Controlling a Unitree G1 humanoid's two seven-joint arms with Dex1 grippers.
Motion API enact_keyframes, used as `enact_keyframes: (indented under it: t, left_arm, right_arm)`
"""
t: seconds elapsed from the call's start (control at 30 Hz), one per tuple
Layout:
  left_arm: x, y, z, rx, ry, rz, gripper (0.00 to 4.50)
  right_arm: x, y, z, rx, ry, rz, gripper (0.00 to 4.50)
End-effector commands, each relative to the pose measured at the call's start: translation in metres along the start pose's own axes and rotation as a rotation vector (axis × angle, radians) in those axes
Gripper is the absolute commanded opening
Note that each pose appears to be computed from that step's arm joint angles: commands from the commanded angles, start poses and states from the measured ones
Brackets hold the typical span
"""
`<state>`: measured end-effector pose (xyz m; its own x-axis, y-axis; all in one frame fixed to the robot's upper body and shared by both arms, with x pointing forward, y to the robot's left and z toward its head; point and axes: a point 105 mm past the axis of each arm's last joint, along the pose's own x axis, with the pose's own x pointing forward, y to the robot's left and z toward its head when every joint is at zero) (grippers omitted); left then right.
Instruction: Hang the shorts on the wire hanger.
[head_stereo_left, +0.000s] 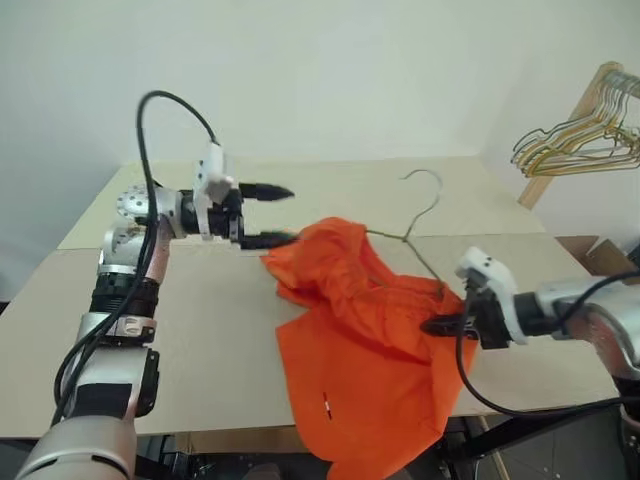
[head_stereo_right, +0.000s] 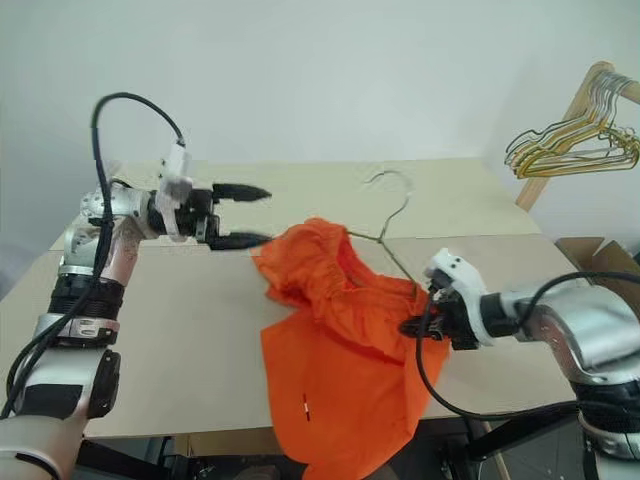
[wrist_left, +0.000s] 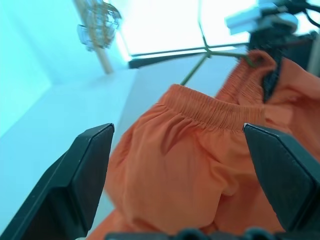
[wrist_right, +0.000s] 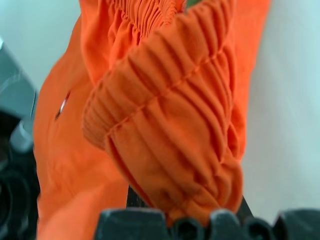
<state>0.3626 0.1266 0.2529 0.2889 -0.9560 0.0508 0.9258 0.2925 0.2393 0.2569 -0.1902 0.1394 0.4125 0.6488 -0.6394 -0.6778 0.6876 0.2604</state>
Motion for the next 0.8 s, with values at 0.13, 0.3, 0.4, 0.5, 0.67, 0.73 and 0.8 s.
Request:
enact_keyframes:
  t: [0.13,0.3,0.4,0.5,0.67,0.73,0.8]
  left_arm:
    - [0.015,-0.014,0.061,-0.089,-0.285,0.107,4.49]
    - [0.028,-0.038,0.078,-0.1,-0.374,0.09,4.49]
    - [0.031,-0.05,0.079,-0.111,-0.392,0.065,4.49]
    - [0.034,-0.058,0.08,-0.127,-0.401,0.04,4.49]
    - [0.035,-0.06,0.081,-0.129,-0.398,0.024,4.49]
    - [0.036,-0.059,0.082,-0.124,-0.398,0.025,4.49]
    - [0.036,-0.058,0.083,-0.122,-0.398,0.025,4.49]
  right_arm:
    - [-0.035,-0.018,0.003,0.114,-0.214,-0.287,0.0]
    - [-0.056,-0.048,-0.01,0.267,-0.352,-0.593,0.0]
    - [-0.079,-0.075,-0.023,0.447,-0.452,-0.84,0.0]
    - [-0.099,-0.083,-0.034,0.526,-0.491,-1.012,0.0]
    - [-0.137,-0.094,-0.024,0.643,-0.645,-1.174,0.0]
    - [-0.157,-0.1,-0.018,0.719,-0.724,-1.221,0.0]
    - [-0.169,-0.103,-0.015,0.758,-0.767,-1.239,0.0]
